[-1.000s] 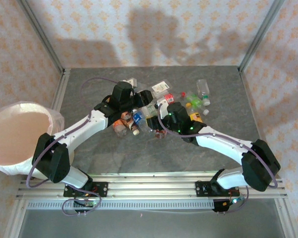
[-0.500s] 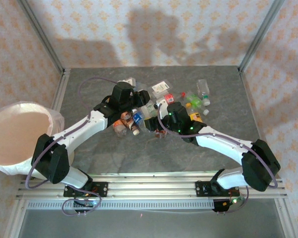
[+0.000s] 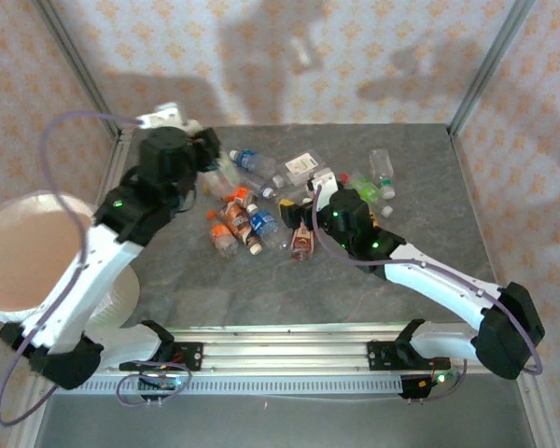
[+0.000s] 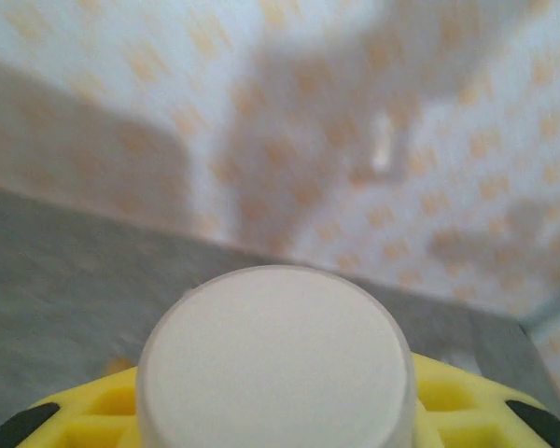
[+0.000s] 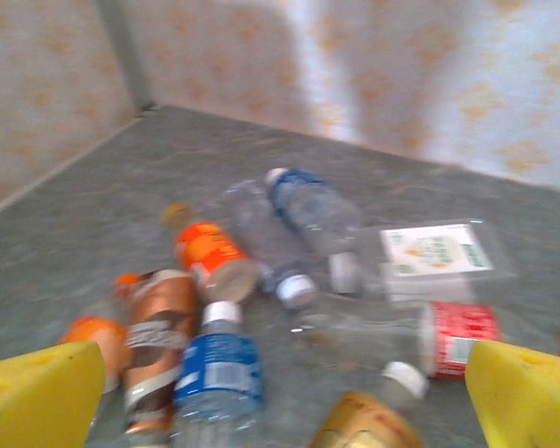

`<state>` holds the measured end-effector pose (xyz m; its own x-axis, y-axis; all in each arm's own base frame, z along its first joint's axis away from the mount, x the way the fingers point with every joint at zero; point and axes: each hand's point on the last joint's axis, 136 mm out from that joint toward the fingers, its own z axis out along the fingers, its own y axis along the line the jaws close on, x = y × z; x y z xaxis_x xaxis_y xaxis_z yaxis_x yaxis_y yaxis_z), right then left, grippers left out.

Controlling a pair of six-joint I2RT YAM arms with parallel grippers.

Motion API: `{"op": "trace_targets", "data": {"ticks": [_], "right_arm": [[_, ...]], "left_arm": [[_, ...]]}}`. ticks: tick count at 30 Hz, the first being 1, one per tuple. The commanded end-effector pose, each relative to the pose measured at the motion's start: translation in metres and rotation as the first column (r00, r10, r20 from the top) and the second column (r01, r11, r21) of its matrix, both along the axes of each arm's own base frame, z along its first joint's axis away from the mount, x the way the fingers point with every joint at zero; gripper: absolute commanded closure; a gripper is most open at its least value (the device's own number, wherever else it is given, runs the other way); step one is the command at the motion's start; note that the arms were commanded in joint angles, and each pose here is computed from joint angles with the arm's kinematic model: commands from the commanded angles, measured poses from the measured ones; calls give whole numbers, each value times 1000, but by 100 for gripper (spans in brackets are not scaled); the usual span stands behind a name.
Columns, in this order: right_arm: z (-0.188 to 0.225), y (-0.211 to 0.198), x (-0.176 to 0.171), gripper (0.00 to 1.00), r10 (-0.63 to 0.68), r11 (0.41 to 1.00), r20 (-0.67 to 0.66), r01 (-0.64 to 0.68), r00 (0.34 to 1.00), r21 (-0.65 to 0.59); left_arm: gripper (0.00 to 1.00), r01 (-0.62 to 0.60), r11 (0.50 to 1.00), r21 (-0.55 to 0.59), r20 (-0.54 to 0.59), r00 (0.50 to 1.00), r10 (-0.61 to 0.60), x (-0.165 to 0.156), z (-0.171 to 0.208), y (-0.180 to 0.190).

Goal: Put the plastic bottles in the bin

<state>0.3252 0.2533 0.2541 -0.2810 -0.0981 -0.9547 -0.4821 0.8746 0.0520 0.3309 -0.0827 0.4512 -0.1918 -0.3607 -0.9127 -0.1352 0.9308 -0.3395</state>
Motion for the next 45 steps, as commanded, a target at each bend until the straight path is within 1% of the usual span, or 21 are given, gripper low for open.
{"op": "trace_targets", "data": {"ticks": [1, 3, 5, 6, 8, 9, 11, 13, 15, 16, 17, 19, 21, 23, 24, 28, 35, 36, 38, 41, 45], "right_arm": [[-7, -31, 20, 1, -216, 973, 30, 218, 976, -70], [-13, -34, 23, 1, -250, 966, 5, 250, 968, -62], [-19, -34, 24, 1, -268, 962, -20, 267, 963, -49], [-23, -34, 24, 1, -277, 960, -32, 276, 960, -42], [-28, -34, 26, 1, -296, 955, -53, 295, 954, -27], [-29, -33, 27, 1, -299, 954, -63, 299, 952, -22], [-31, -32, 28, 1, -304, 953, -78, 303, 950, -16], [-32, -30, 29, 1, -301, 954, -87, 301, 950, -18], [-34, -29, 28, 0, -293, 956, -90, 291, 952, -37], [-34, -29, 28, 0, -290, 957, -90, 287, 953, -45], [-35, -29, 28, 0, -287, 958, -88, 283, 954, -53], [-36, -29, 27, 0, -281, 959, -88, 275, 956, -73], [-37, -31, 26, 0, -280, 958, -89, 272, 956, -96], [-39, -34, 25, 0, -291, 954, -92, 281, 952, -106], [-40, -35, 24, 0, -295, 952, -95, 284, 951, -111], [-47, -36, 24, 0, -300, 950, -108, 287, 948, -120], [-51, -32, 27, 0, -307, 950, -132, 294, 943, -107], [-53, -31, 27, 0, -305, 950, -137, 292, 943, -108], [-53, -30, 27, 0, -301, 952, -142, 287, 943, -110], [-56, -33, 26, 0, -313, 947, -143, 297, 939, -120], [-58, -35, 26, 0, -320, 944, -143, 303, 936, -127]], "left_arm": [[82, -352, 888, 296, -3, 929, 370, -53, 21, 91], [83, -492, 791, 365, 38, 856, 515, -81, 38, 125], [83, -573, 707, 415, 55, 792, 609, -101, 44, 152], [83, -621, 650, 438, 60, 742, 668, -112, 44, 168], [83, -695, 558, 454, 52, 645, 762, -131, 34, 199], [83, -725, 527, 444, 41, 604, 796, -139, 26, 213], [83, -768, 508, 390, 16, 558, 830, -155, 12, 233], [83, -794, 498, 349, -6, 530, 848, -167, 2, 245], [83, -806, 462, 369, -42, 483, 875, -174, -10, 257], [83, -804, 461, 375, -78, 468, 880, -173, -21, 262], [84, -802, 483, 351, -134, 467, 874, -169, -38, 268], [85, -800, 539, 264, -236, 489, 840, -159, -75, 278], [86, -826, 538, 167, -296, 479, 827, -159, -106, 288], [86, -840, 533, 103, -317, 480, 818, -158, -123, 293], [86, -841, 534, 90, -326, 481, 814, -156, -130, 295], [85, -830, 553, 80, -369, 490, 790, -143, -147, 299], [85, -815, 578, -40, -356, 553, 754, -116, -161, 301], [85, -821, 567, -70, -355, 552, 755, -112, -163, 302], [85, -815, 574, -81, -359, 561, 746, -105, -166, 304], [85, -812, 578, -78, -369, 562, 740, -99, -169, 307], [84, -822, 567, -61, -365, 547, 754, -98, -168, 312]]}}
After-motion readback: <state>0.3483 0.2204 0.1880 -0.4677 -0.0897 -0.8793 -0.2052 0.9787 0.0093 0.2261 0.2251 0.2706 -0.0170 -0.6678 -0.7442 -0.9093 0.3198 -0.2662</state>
